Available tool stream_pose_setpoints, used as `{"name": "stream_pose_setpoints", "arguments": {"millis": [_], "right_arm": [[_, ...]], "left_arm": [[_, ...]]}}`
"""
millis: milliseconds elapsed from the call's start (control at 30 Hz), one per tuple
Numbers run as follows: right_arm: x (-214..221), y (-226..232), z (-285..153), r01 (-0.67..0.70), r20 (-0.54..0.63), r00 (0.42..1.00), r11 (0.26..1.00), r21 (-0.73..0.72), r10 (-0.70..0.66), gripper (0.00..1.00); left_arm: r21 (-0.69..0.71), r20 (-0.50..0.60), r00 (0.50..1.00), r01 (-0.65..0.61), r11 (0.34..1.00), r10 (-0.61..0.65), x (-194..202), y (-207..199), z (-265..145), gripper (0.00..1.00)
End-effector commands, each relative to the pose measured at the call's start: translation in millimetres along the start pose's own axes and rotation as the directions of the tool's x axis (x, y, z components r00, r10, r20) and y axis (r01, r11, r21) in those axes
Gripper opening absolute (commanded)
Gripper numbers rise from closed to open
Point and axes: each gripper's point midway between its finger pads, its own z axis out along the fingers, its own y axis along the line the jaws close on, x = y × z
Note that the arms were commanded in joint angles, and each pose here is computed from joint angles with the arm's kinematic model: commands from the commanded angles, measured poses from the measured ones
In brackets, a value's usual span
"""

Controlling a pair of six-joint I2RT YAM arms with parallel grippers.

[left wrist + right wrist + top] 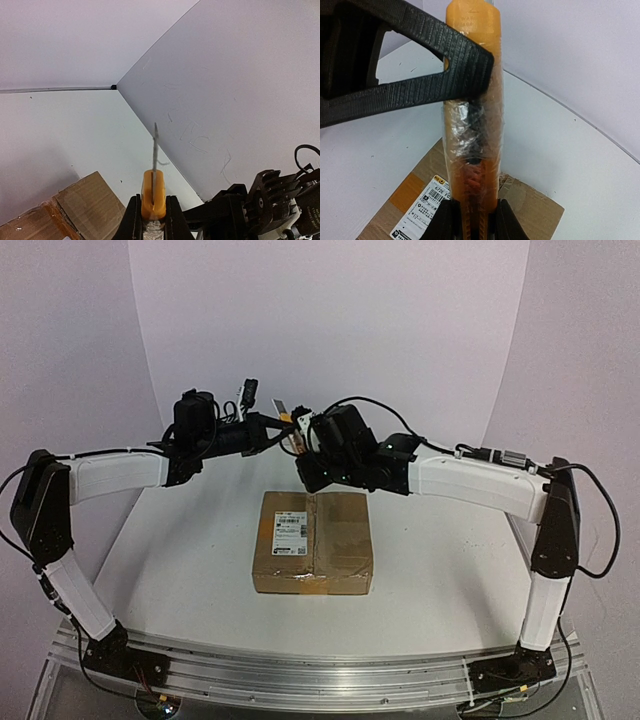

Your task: Unpack the express box

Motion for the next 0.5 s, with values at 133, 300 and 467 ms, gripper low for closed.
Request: {"name": "stream_pose_setpoints", "arguments": {"millis": [133,300,467], "right_arm": [[-31,18,-29,-0.18,0.031,0.979,0.932,-0.314,0.2,0.74],[-46,-22,-45,-0.526,0.015,0.768,0.644,-0.556,0.64,0.98],[-58,-16,-49,-0.572,-0.025,0.602,0.409,-0.711,0.798,0.98]], "left_arm": [[0.201,0.069,0.986,0.137,0.97,-0.153,-26,-25,-17,0.0],[0.289,0.137,0.972,0.145,0.946,-0.191,-39,-38,-29,0.0],[0.324,0.164,0.965,0.141,0.935,-0.203,-40,-41,-34,0.0]]}}
